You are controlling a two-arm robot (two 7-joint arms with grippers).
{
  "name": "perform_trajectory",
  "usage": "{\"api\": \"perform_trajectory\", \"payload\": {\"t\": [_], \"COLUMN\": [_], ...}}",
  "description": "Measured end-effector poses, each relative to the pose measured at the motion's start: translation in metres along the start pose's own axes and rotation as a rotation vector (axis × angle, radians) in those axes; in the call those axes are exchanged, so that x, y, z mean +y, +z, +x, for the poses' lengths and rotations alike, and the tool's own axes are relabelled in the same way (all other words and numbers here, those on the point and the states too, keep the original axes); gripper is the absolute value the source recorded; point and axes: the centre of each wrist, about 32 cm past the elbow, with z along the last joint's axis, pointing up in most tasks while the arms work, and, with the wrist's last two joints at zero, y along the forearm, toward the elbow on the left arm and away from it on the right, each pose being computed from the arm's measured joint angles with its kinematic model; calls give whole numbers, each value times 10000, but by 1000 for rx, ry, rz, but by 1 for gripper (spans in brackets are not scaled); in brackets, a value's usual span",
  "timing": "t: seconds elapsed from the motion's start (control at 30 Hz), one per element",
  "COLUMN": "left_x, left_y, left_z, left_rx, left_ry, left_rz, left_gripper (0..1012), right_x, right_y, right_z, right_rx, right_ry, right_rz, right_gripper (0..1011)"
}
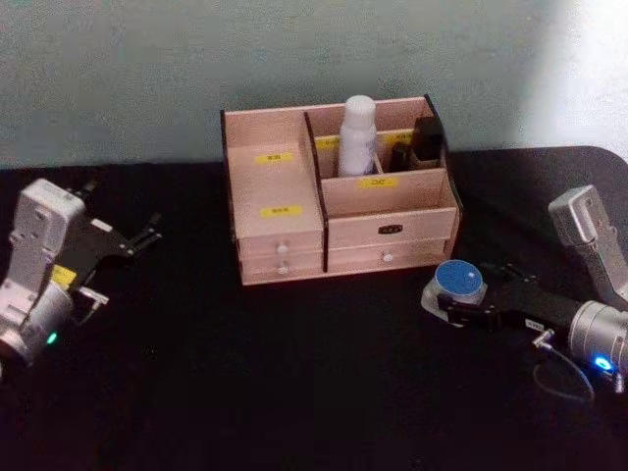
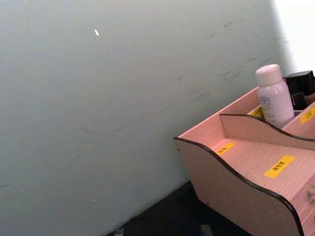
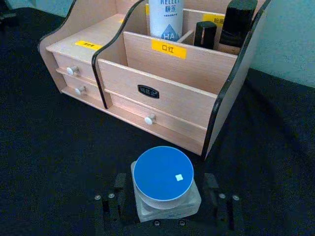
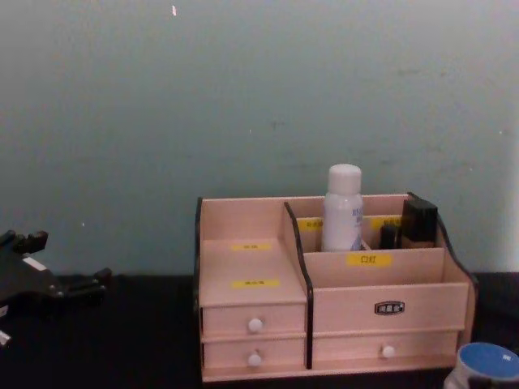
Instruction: Pick up the facial cleanser and watermelon frost from the table and place them into the tiered storage box.
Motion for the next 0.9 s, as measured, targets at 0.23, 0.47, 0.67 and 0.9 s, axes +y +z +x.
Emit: {"api": "perform_trajectory", "payload": {"t": [0.23,0.47,0.67,0.9], "left_x": [0,0,0,0], "left_y": [0,0,0,0], "left_z": [0,0,0,0], "left_rx": [0,0,0,0], "left_ry": [0,0,0,0], "left_rz": [0,0,0,0], "left_gripper": [1001,1001,1001,1001], "right_x": [-5,-1,-1,-1], "right_y": [0,1,0,-1], "right_z": [1,4,3,2], "right_rx": [8,12,12,12], "right_ry": [1,2,2,2], "right_rz": [6,5,5,4], "right_gripper": [1000,1000,1000,953]}}
